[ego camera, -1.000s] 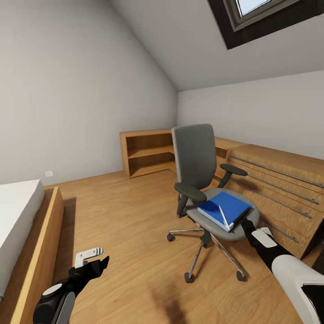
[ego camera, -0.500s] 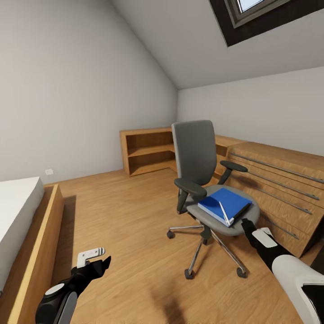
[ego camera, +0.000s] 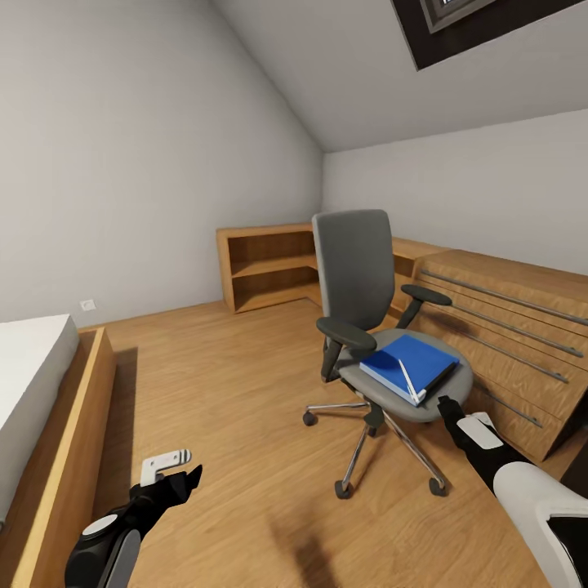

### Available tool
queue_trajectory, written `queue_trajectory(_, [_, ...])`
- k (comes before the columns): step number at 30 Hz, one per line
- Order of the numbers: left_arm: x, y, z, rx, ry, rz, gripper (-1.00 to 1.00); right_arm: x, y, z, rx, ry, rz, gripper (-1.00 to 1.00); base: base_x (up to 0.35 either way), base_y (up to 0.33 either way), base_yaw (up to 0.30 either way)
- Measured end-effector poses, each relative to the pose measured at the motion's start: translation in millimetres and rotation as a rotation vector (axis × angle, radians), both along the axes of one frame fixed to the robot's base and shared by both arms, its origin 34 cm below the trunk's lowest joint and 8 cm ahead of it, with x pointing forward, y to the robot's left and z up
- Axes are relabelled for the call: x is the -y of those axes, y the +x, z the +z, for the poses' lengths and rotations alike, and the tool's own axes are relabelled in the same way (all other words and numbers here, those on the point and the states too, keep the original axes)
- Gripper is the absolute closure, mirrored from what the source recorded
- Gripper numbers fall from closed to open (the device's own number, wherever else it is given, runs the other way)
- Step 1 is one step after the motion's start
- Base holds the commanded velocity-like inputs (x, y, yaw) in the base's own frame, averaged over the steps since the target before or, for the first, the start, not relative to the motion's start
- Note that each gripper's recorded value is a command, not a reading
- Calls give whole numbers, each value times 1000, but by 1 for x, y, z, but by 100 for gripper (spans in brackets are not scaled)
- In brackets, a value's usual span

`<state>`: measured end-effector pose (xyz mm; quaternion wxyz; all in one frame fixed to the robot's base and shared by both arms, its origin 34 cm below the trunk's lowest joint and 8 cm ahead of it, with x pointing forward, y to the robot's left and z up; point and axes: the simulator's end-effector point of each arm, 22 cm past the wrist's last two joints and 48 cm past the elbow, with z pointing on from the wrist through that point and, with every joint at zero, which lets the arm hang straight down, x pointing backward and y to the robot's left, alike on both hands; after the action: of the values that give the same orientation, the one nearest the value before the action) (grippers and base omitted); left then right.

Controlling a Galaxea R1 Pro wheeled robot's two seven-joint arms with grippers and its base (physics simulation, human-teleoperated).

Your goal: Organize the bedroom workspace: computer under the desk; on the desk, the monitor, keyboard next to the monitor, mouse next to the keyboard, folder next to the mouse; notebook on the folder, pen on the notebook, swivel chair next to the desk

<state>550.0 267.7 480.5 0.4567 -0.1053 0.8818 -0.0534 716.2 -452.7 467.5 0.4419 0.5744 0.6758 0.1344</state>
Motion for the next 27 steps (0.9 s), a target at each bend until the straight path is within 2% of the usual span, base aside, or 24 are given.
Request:
queue_trajectory(17, [-1, -1, -3, -6, 3, 0, -100, 0, 0, 0, 0, -3, 0, -100, -2, 0, 0])
queue_trajectory(27, [-1, -1, -3, -7, 2, 0, -100, -1, 0, -1, -1, 1, -1, -100, -149, 0, 0])
